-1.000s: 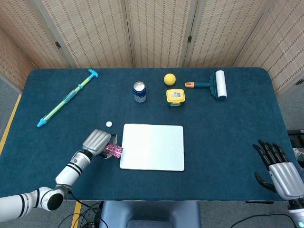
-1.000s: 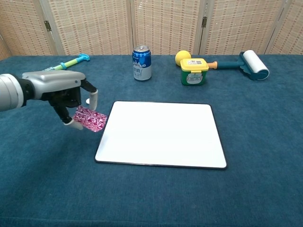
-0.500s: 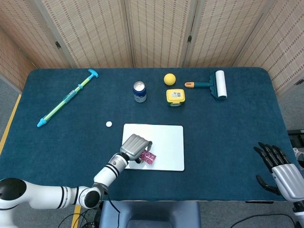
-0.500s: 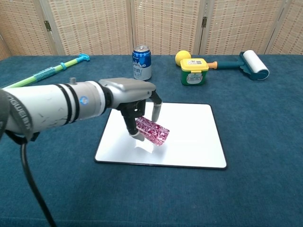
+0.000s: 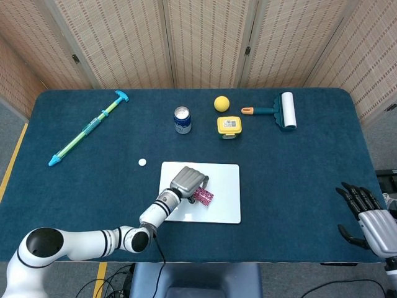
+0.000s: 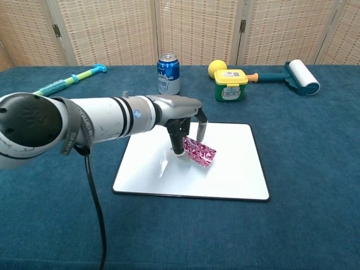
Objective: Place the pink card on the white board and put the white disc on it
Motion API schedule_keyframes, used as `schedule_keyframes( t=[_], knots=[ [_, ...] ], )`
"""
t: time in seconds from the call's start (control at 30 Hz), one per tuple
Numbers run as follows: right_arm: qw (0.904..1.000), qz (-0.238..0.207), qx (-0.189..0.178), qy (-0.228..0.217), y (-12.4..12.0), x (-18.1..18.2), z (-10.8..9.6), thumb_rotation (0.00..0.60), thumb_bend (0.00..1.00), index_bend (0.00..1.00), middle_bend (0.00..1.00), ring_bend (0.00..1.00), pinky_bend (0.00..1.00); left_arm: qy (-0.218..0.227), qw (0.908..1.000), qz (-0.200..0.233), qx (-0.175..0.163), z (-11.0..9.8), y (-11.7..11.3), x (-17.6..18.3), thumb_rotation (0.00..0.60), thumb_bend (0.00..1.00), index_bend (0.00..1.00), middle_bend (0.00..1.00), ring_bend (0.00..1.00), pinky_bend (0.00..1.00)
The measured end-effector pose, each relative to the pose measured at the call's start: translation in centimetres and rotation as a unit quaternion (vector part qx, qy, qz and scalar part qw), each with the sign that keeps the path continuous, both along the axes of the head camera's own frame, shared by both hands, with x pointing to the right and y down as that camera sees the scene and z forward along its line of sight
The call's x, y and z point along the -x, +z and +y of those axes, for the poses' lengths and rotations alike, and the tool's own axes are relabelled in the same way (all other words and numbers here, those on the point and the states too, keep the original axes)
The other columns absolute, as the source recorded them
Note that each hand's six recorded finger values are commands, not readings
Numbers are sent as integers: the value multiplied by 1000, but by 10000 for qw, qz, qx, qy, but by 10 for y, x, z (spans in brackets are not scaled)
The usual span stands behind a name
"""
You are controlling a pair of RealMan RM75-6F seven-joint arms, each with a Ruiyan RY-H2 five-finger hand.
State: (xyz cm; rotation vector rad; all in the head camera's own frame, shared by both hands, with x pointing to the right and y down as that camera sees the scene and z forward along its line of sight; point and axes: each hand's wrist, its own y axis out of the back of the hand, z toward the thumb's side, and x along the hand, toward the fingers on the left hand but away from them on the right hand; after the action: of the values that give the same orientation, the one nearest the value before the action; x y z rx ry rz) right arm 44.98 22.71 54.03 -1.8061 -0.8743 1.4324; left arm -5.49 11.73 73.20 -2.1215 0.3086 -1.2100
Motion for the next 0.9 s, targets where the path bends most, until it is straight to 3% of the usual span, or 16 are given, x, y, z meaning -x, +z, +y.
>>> schedule_keyframes(
  t=[0.07,0.23,0.37,0.67,0.9],
  knots=[
    [10000,7,-9,23,0,-1,-1,600,293,0,0,0,0,-1,10000,28,0,-2,2,-3,600,222,441,1000,1000,1000],
    [10000,16,-23,58,0,-3,-2,600,293,0,0,0,0,-22,10000,63,5,-10,0,-3,600,223,235,1000,1000,1000],
    [10000,8,-11,37,0,-2,-1,600,293,0,0,0,0,-35,10000,7,1,-16,-3,5,600,222,187,1000,1000,1000],
    [10000,2,-3,-45,-1,1,2,600,293,0,0,0,0,-382,9990,-58,-246,-28,-18,38,600,222,293,1000,1000,1000],
    [9998,31,-16,-203,0,9,8,600,293,0,0,0,0,-1142,9908,-349,-633,-41,-19,115,600,223,399,1000,1000,1000]
  ],
)
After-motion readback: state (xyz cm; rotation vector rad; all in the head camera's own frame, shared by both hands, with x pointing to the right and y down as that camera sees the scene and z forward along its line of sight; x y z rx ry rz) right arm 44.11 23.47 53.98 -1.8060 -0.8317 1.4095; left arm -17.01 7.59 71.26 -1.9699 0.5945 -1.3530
